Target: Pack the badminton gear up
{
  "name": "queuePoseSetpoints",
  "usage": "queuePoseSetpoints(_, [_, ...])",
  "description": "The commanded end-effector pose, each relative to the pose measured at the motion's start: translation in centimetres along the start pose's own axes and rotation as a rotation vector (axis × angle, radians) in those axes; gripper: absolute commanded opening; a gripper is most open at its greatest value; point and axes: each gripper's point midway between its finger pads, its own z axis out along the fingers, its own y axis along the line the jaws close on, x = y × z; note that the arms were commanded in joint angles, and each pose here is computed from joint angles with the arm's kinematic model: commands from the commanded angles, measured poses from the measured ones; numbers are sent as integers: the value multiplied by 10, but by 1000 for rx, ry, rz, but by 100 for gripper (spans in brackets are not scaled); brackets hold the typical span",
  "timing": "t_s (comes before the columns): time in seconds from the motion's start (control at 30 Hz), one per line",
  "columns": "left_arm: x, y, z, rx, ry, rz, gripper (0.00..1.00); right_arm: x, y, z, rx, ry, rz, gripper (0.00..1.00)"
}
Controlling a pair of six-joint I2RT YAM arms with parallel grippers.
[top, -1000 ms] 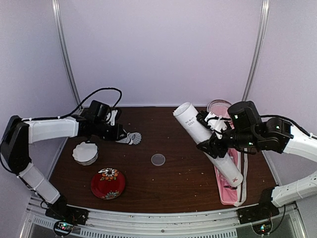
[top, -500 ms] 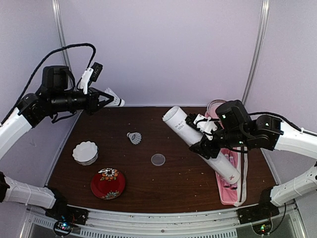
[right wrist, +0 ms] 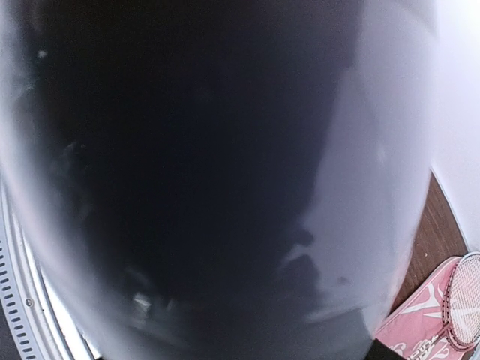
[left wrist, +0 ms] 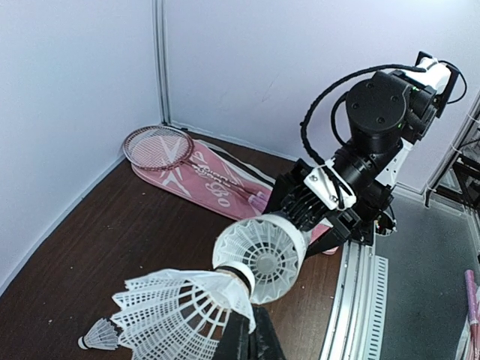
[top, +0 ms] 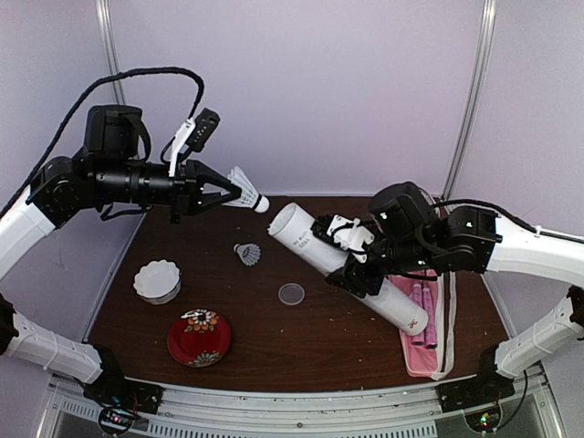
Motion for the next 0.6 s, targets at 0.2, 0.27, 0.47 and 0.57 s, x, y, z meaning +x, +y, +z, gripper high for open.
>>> queuePoseSetpoints(0.2, [8,-26,40,134,65,25,0,-31,7,-14,8,-93,-27,57])
queuePoseSetpoints(0.27, [14,-33,47,169,82,26,0,-32,8,-14,7,-99,-29,57])
queuePoseSetpoints(0.47, [20,-44,52,240,98,18,11,-34,11,-18,7,-114,-33,57])
queuePoseSetpoints(0.57, [24,-47,51,263,103,22,38,-34,10,-19,10,-119,-35,57])
